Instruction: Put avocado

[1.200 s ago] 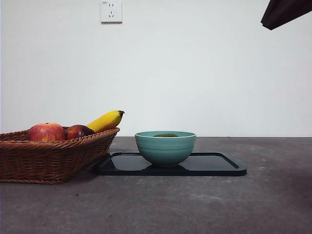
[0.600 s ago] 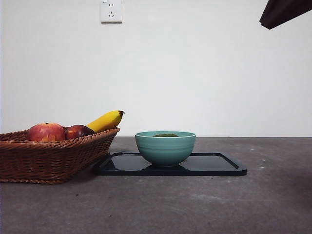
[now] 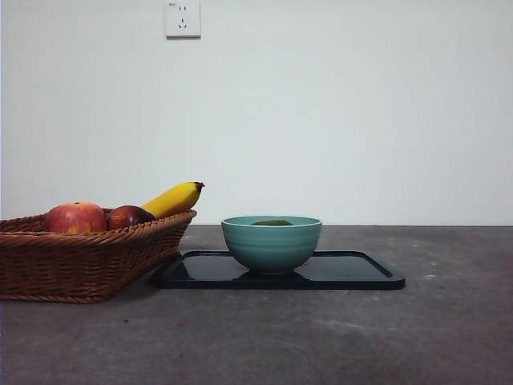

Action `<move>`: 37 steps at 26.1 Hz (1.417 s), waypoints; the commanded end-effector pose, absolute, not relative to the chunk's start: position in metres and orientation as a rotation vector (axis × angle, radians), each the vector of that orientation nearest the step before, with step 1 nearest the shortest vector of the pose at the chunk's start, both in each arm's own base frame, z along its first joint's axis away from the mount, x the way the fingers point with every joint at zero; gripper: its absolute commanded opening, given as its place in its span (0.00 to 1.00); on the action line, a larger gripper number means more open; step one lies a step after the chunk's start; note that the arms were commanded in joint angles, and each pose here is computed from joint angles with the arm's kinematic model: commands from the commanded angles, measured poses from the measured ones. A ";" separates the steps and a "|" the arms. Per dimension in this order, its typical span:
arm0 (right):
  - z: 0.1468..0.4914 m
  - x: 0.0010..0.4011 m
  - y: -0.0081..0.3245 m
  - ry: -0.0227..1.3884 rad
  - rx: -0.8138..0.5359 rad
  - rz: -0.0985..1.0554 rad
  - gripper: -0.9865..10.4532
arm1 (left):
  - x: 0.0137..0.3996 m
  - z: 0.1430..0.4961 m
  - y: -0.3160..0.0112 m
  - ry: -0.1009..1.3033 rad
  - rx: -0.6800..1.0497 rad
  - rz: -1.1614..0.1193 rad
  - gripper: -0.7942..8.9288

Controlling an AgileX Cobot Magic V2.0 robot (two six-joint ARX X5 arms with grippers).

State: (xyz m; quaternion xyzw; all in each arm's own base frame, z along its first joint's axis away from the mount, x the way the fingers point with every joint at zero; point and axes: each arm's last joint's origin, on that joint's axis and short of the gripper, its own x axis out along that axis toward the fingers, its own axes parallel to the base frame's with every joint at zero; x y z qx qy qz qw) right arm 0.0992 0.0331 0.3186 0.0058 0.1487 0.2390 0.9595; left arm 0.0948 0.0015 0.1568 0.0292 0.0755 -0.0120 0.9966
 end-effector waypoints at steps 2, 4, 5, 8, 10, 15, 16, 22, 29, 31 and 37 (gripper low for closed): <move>0.290 0.094 0.016 0.139 -0.003 0.331 0.09 | 0.096 0.149 0.002 0.178 0.057 -0.021 0.09; 0.267 0.092 0.011 0.065 -0.006 0.271 0.09 | 0.096 0.149 0.002 0.178 0.057 -0.021 0.09; 0.254 0.091 0.009 0.034 -0.008 0.229 0.09 | 0.096 0.149 0.002 0.178 0.057 -0.021 0.09; 0.233 0.091 0.006 0.002 -0.008 0.158 0.09 | 0.096 0.149 0.002 0.178 0.057 -0.021 0.09; 0.220 0.091 0.004 -0.007 -0.008 0.123 0.09 | 0.096 0.149 0.002 0.178 0.057 -0.021 0.09; 0.194 0.092 0.002 0.007 -0.007 0.053 0.09 | 0.096 0.149 0.002 0.178 0.057 -0.021 0.09; 0.189 0.092 0.002 0.015 -0.007 0.049 0.09 | 0.096 0.149 0.002 0.178 0.057 -0.021 0.09; 0.168 0.095 0.002 0.058 0.017 0.032 0.09 | 0.096 0.149 0.002 0.178 0.057 -0.021 0.09; 0.154 0.097 0.002 0.126 0.050 0.030 0.09 | 0.096 0.149 0.002 0.178 0.057 -0.021 0.09; 0.153 0.096 0.002 0.140 0.050 0.029 0.09 | 0.096 0.149 0.002 0.178 0.057 -0.021 0.09; 0.152 0.096 0.002 0.149 0.052 0.030 0.09 | 0.096 0.149 0.002 0.178 0.057 -0.021 0.09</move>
